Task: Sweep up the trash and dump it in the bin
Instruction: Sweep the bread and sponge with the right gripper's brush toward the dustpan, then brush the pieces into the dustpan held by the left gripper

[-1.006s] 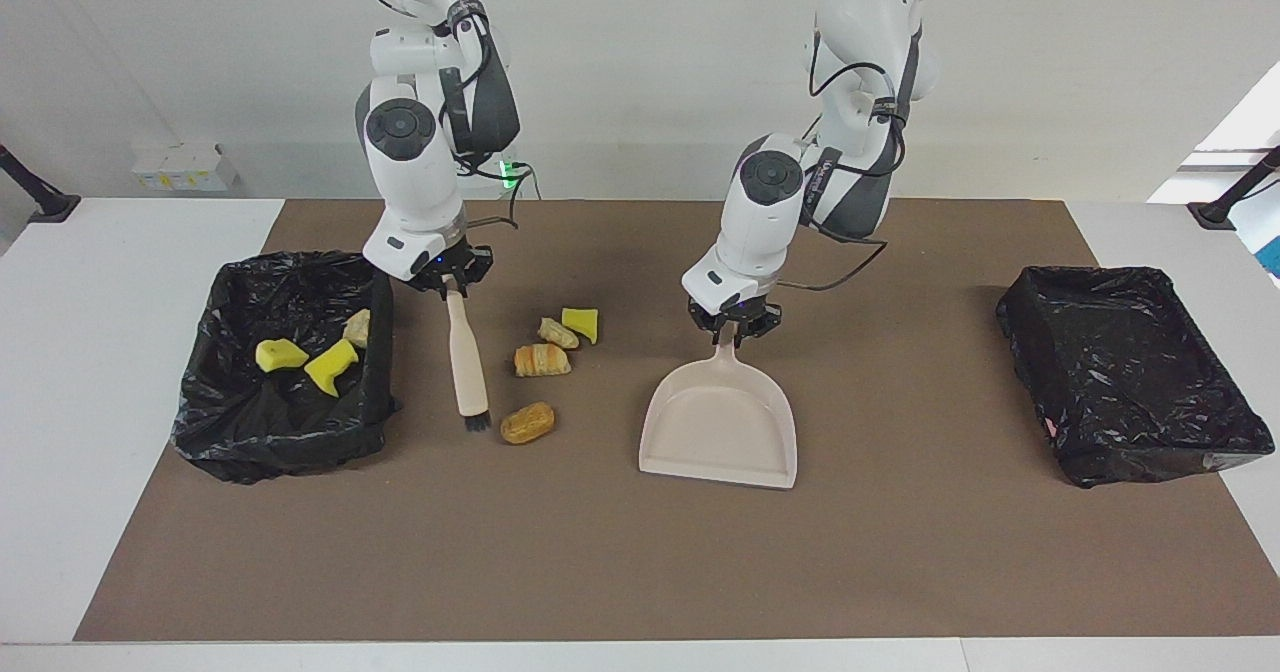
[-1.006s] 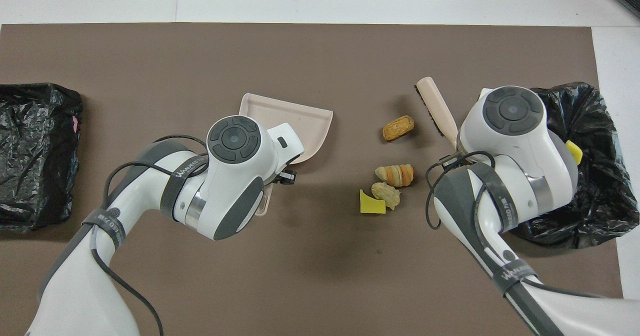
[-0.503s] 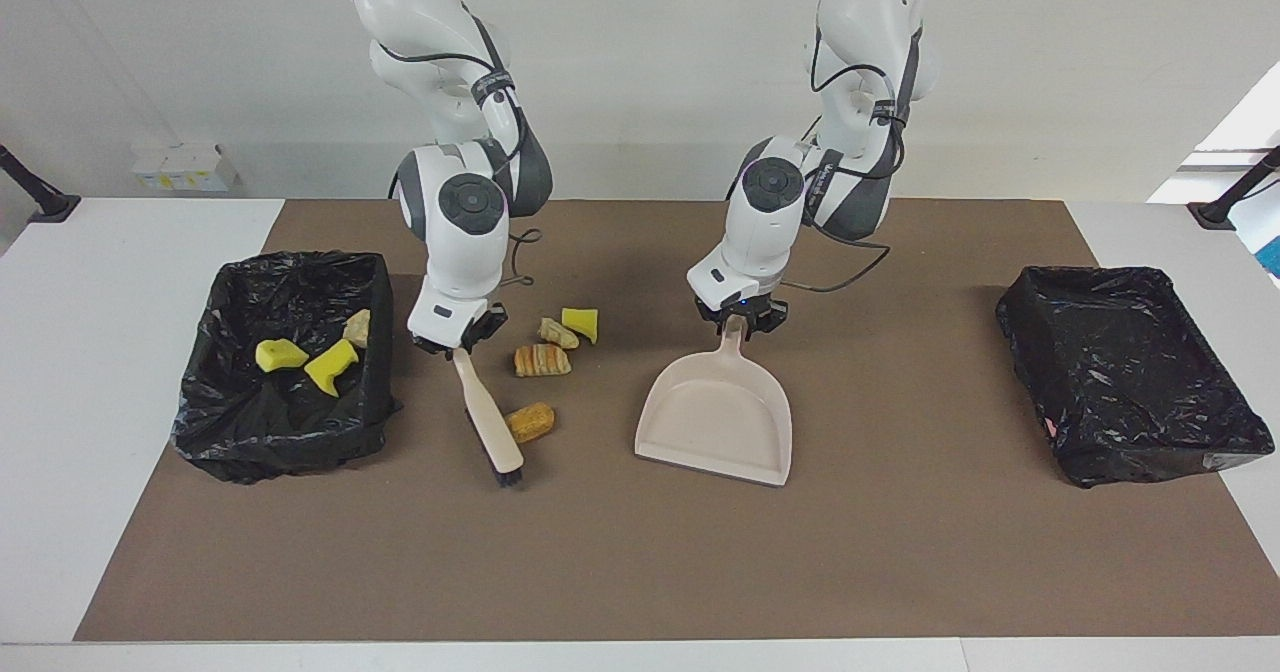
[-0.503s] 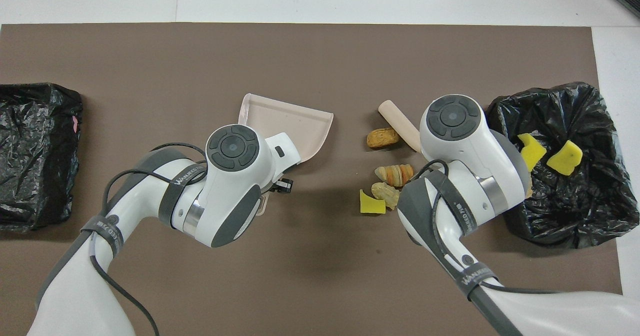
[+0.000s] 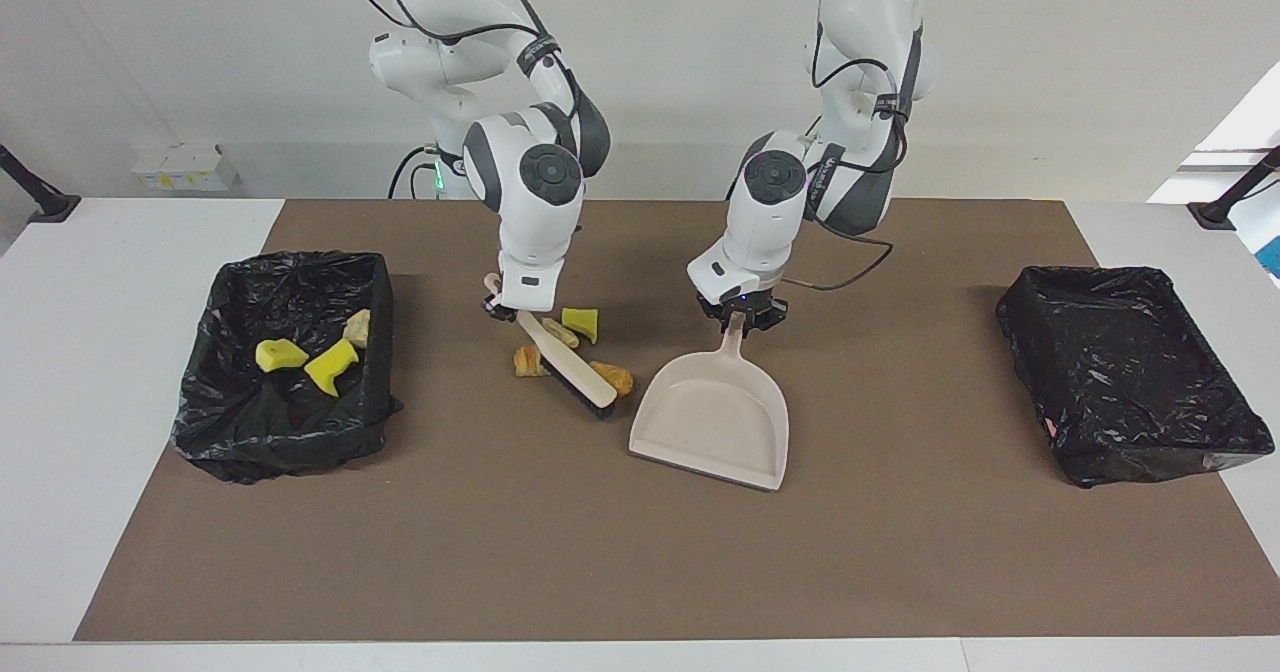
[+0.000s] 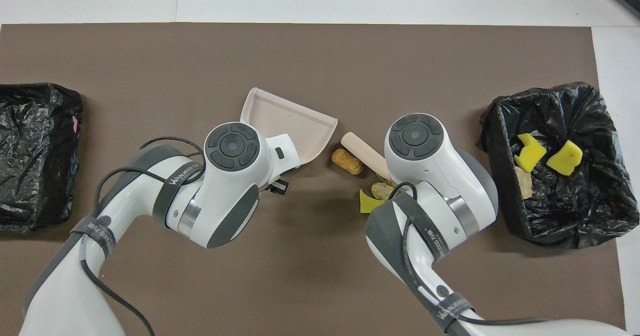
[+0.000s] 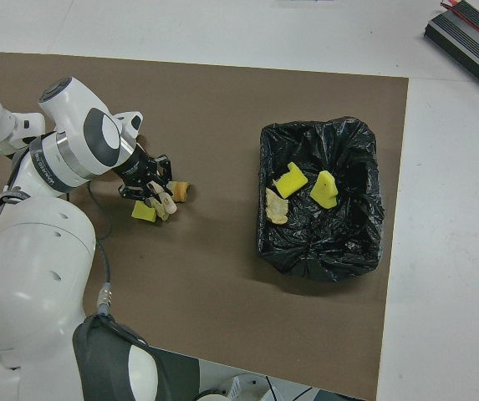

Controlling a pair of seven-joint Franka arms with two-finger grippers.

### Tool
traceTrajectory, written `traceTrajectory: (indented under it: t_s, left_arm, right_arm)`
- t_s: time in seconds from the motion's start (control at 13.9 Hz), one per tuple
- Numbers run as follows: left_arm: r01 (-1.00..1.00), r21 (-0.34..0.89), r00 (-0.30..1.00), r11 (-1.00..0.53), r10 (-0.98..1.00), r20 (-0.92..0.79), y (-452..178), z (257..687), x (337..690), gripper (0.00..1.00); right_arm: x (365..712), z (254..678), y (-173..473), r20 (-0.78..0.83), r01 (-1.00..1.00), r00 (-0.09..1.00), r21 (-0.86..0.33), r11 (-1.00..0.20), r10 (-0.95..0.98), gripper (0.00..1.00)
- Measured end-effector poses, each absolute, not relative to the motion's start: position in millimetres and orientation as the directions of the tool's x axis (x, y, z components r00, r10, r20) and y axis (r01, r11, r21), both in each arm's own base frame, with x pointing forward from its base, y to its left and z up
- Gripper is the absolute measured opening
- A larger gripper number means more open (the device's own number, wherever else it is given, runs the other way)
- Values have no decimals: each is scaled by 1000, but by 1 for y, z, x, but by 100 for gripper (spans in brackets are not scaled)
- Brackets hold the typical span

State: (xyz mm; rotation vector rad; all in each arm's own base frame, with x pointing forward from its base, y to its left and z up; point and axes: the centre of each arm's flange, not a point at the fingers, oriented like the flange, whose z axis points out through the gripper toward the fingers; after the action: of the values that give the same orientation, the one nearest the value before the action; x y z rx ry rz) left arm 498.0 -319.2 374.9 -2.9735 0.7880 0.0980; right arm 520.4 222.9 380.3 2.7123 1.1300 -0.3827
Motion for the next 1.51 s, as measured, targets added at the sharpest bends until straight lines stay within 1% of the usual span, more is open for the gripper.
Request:
traceTrajectory:
  t_s: [0.22,0.36,0.43,0.5,0.65,0.79,1.01,1.22,1.37,1.51]
  left_arm:
    - [-653,-64,755,-755,-642,-133,-298,413,492,31]
    - [-732,-48,677,-679,-719,-157,-277,434,491,31]
    - [-756,-41,650,-653,-742,-162,-270,438,493,31]
    - [-783,-32,617,-622,-768,-170,-267,438,494,31]
    - [-861,-7,500,-508,-846,-183,-268,433,492,31]
    - [-923,21,375,-385,-908,-186,-272,428,491,31]
    - [-959,2,276,-284,-934,-227,-276,410,492,31]
    - [-980,-30,196,-195,-942,-274,-291,384,481,31]
    - [-983,-37,181,-177,-943,-281,-294,381,478,31]
    - [-985,-38,171,-167,-944,-281,-297,380,473,31]
  right_arm:
    - [531,395,200,-293,675,717,63,-735,633,26]
    - [540,417,171,-275,601,778,66,-797,564,26]
    - [540,424,160,-272,535,824,82,-841,497,26]
    - [538,428,155,-268,458,868,102,-883,418,26]
    - [529,422,149,-265,298,931,150,-943,252,26]
    - [510,406,143,-272,176,954,159,-971,128,26]
    - [479,377,144,-238,-15,970,169,-985,-55,26]
    - [464,358,161,-216,-106,967,144,-984,-136,26]
    - [459,355,187,-191,-124,971,121,-985,-146,26]
    - [446,351,221,-194,-101,974,102,-990,-119,26]
